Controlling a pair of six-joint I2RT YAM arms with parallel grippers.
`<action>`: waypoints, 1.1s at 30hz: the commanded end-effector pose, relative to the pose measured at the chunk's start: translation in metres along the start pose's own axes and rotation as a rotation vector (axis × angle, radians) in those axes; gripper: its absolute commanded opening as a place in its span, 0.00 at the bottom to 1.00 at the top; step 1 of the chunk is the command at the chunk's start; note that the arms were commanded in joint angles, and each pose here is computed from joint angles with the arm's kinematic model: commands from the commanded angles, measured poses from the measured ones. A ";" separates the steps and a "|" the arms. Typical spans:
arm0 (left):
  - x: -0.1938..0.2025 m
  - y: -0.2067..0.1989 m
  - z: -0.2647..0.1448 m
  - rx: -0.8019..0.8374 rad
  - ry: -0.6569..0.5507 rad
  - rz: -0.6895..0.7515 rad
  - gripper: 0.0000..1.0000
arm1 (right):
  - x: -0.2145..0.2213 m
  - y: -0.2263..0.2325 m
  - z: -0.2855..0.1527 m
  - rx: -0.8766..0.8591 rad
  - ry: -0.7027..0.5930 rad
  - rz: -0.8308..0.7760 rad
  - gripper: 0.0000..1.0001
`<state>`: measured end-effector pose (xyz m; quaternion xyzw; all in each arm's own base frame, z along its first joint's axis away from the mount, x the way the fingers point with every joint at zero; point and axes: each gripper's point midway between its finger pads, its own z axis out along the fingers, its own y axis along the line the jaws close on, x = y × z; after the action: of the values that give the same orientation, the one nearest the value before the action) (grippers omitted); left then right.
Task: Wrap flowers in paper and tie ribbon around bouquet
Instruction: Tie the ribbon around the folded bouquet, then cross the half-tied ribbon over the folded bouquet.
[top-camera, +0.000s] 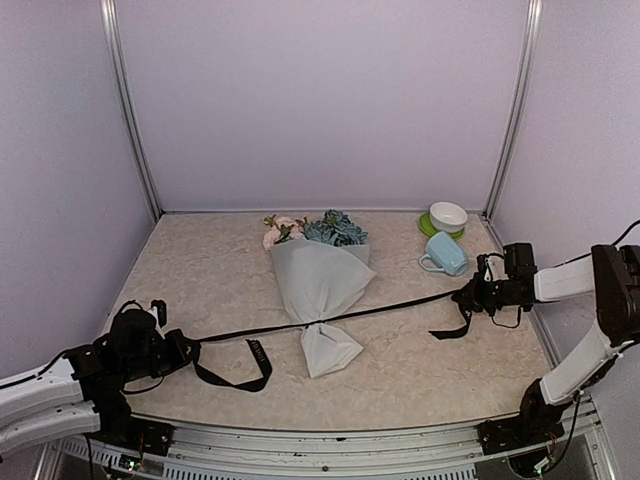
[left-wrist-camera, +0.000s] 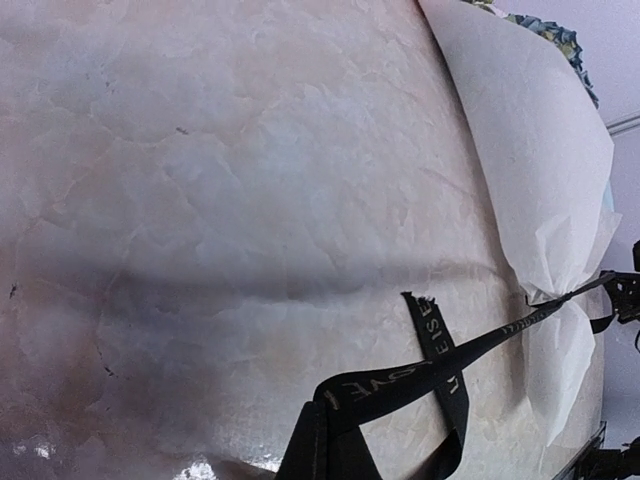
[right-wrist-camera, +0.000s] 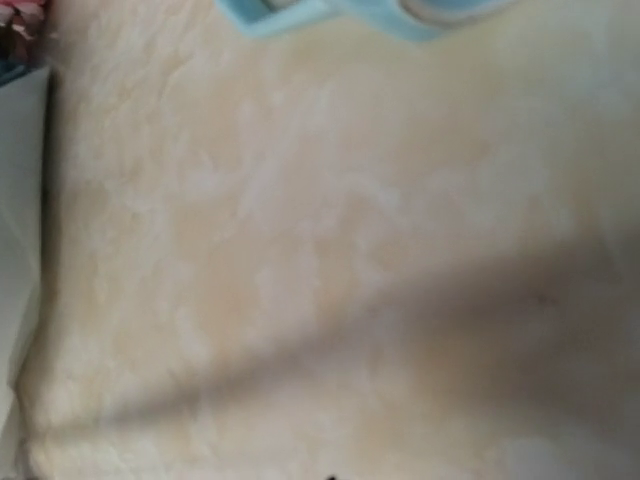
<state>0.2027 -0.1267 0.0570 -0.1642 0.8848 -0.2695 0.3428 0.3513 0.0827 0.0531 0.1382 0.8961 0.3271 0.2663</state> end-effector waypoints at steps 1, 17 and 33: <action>-0.005 0.039 -0.005 -0.160 -0.054 -0.025 0.00 | -0.021 -0.038 -0.004 0.122 -0.099 0.043 0.00; -0.050 -0.089 -0.021 0.054 -0.091 0.260 0.00 | 0.056 0.061 0.007 0.009 0.052 -0.313 0.00; 0.009 -0.305 -0.031 0.400 -0.101 0.726 0.00 | 0.217 0.146 -0.045 -0.192 0.412 -0.657 0.81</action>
<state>0.2112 -0.3436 0.2258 0.1667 0.8331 -0.2832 0.4449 0.1632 0.2559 0.0852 -0.2152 0.8807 0.3784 0.1865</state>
